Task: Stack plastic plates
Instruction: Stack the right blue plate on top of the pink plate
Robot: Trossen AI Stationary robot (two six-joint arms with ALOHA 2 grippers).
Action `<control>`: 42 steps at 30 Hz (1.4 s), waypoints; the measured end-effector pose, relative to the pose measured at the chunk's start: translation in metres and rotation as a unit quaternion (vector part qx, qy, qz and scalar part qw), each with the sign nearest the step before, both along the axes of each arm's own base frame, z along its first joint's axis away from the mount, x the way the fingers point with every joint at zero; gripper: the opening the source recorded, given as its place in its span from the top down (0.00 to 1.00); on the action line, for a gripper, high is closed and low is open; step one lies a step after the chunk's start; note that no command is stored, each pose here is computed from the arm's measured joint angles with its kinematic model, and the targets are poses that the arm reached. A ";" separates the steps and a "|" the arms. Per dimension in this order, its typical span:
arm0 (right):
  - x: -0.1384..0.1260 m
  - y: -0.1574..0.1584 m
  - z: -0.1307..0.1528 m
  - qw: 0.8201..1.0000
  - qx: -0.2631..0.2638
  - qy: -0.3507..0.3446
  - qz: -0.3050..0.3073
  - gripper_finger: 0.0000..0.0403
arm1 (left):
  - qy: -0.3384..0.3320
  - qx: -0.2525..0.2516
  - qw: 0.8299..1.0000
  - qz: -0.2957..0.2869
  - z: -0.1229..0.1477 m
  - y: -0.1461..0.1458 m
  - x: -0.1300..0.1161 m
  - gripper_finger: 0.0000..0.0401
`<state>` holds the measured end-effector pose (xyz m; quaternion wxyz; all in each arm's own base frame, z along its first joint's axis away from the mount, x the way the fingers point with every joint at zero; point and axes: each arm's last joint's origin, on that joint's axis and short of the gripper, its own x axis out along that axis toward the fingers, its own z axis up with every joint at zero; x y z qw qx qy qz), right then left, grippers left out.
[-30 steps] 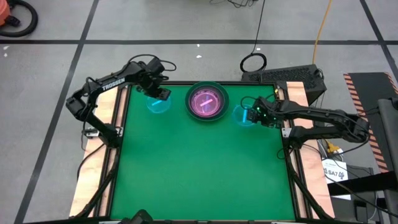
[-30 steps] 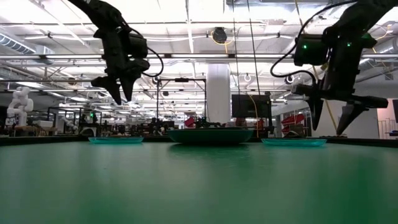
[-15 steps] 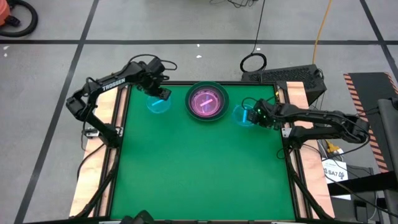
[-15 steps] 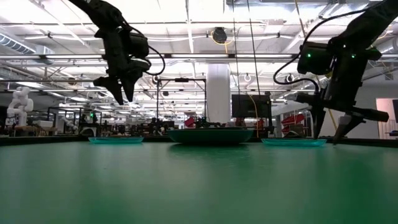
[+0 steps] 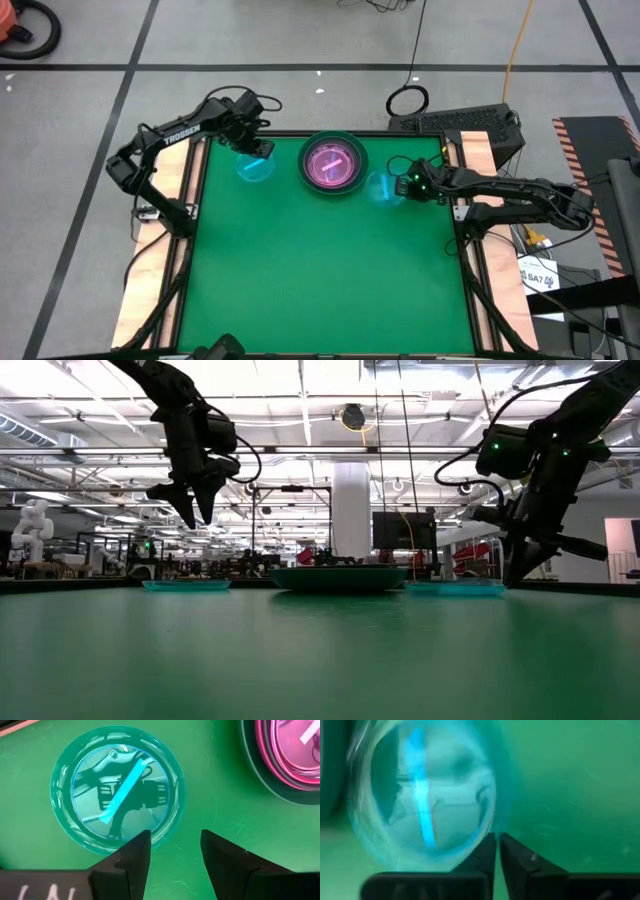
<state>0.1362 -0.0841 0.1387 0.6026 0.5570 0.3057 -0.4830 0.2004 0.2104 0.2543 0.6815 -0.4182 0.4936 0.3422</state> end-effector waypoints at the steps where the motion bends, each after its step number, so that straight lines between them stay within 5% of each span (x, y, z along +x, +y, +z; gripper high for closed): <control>1: 0.001 0.000 0.000 1.000 -0.003 -0.002 0.006 0.98 | 0.000 0.000 1.000 -0.001 0.000 0.000 0.000 0.55; 20: 0.006 0.008 0.045 0.979 0.045 -0.167 0.110 1.00 | 0.012 -0.005 0.998 0.066 -0.001 0.014 -0.017 0.55; 29: 0.002 0.011 0.060 0.968 0.053 -0.230 0.083 1.00 | 0.030 -0.034 0.997 0.057 -0.025 0.035 -0.023 0.55; 34: 0.011 0.003 0.082 0.953 0.006 -0.303 0.016 1.00 | 0.013 -0.076 0.997 0.021 -0.041 0.039 -0.017 0.55; 42: 0.036 -0.019 0.130 0.951 -0.092 -0.293 -0.019 1.00 | -0.004 -0.054 0.998 0.011 -0.039 0.041 -0.013 0.55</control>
